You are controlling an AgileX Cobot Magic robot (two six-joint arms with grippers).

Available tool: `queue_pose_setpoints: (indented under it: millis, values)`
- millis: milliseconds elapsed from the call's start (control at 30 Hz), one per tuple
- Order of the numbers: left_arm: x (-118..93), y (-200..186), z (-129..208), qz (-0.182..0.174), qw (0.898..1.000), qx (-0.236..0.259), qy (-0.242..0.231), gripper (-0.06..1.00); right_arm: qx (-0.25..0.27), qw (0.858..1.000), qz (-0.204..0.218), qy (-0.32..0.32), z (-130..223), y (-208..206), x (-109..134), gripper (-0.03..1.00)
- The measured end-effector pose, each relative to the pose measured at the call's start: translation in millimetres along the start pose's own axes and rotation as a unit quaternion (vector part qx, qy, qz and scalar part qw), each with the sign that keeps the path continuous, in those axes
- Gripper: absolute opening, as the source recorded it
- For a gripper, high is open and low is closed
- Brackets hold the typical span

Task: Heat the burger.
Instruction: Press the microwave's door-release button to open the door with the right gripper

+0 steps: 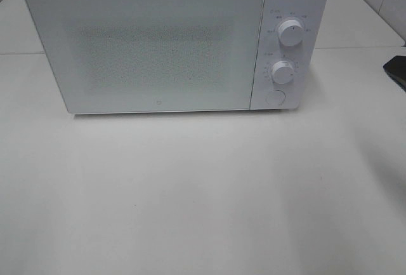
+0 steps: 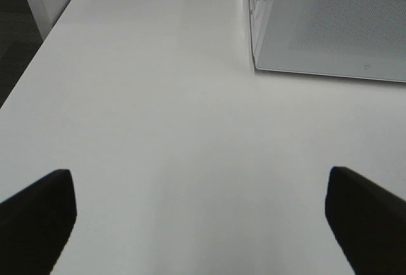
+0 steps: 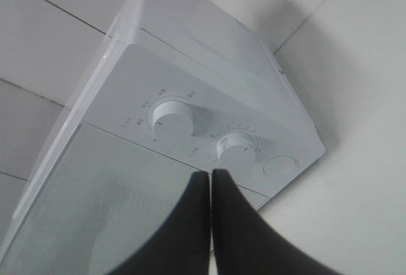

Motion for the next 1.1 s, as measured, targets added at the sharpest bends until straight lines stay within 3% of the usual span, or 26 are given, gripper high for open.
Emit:
queue_pose_setpoints:
  millis: [200,600,667,1100]
  values:
    - [0.0,0.0,0.0,0.0,1.0,0.0,0.0,0.99,0.014,0.995,0.002,0.102,15.0,25.1,-9.5,0.0]
    - [0.0,0.0,0.0,0.0,1.0,0.0,0.0,0.99,0.054,0.977,0.038,0.204,56.3,56.3,-36.2,0.0]
    - [0.0,0.0,0.0,0.0,1.0,0.0,0.0,0.99,0.076,0.97,0.05,0.223,75.3,64.0,-34.6,0.0]
    - [0.0,0.0,0.0,0.0,1.0,0.0,0.0,0.99,0.068,0.961,0.026,0.267,101.7,113.3,12.4,0.0]
Point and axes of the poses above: a point on each arm's last joint axis where the gripper is mounted, y pointing out along that axis toward the gripper, x along the wrist's bending axis when the last joint is at zero, z = x × y, the point moved 9 cm from there along y, pointing out along that axis toward the gripper, and after that the axes turned 14 degrees about -y, right-handed, at the moved point
